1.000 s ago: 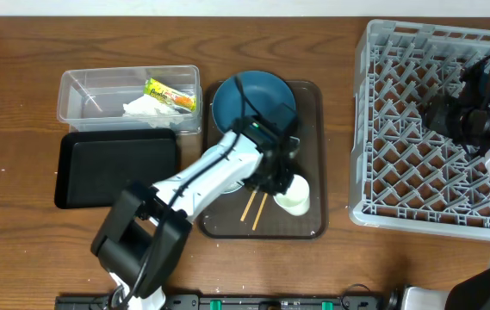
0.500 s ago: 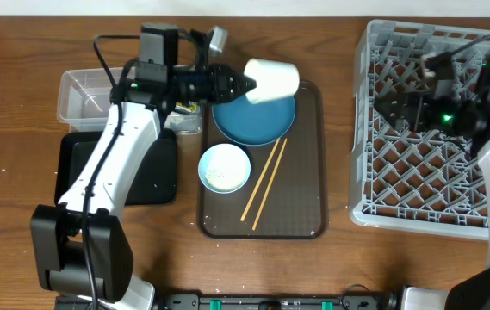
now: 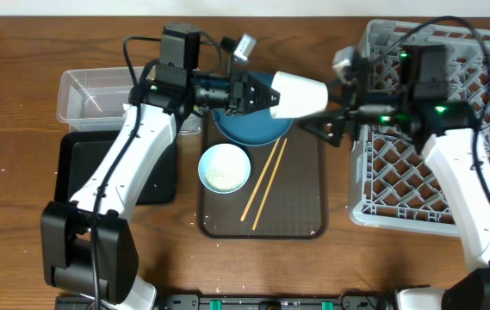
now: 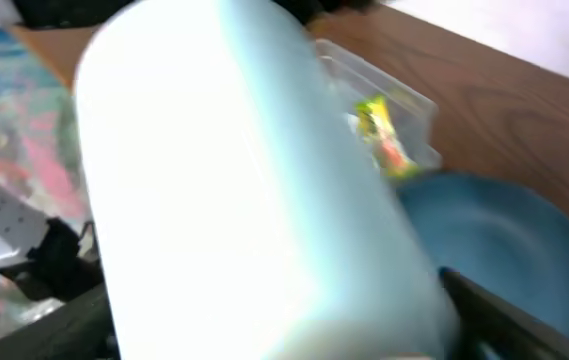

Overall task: Sort waste into correct bins and load items into the dishwasher rack
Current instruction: 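Hand the white cup from the left gripper to the right gripper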

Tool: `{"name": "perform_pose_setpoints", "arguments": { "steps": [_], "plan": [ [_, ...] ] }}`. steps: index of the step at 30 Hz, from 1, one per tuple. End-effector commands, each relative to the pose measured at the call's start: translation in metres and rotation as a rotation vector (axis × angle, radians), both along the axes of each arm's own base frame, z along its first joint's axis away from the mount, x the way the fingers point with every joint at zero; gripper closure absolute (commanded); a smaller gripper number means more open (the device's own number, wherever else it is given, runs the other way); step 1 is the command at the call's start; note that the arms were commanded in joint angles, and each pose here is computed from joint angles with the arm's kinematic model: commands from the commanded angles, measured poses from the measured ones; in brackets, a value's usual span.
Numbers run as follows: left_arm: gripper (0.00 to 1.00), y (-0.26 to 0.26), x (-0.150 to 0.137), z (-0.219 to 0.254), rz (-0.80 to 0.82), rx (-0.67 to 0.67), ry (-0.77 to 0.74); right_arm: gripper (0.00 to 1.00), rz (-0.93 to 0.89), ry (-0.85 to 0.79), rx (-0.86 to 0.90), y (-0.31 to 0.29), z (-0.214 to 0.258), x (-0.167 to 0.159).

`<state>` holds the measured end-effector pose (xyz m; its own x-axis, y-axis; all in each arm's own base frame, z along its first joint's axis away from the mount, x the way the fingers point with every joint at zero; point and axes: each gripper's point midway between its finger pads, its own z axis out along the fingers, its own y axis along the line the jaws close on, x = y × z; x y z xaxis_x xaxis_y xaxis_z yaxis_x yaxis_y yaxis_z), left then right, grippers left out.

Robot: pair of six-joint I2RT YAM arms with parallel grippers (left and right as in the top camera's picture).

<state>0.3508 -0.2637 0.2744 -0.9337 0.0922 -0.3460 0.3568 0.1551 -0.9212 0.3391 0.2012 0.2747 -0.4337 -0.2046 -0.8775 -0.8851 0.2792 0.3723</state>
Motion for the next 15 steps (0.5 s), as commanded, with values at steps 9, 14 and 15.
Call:
{"name": "perform_pose_setpoints", "arguments": {
  "steps": [9, 14, 15],
  "plan": [
    [0.94, -0.001, -0.001, 0.002, -0.024, -0.019, 0.007, 0.22, 0.041, -0.093, 0.035, 0.006, 0.013, 0.002],
    [0.94, -0.001, 0.001, 0.001, -0.011, -0.010, 0.005, 0.27, 0.041, -0.091, 0.064, -0.003, 0.018, 0.003],
    [0.94, -0.001, 0.002, 0.000, -0.009, -0.008, 0.004, 0.28, 0.043, -0.091, 0.066, -0.003, 0.019, 0.002]
  ]
}}
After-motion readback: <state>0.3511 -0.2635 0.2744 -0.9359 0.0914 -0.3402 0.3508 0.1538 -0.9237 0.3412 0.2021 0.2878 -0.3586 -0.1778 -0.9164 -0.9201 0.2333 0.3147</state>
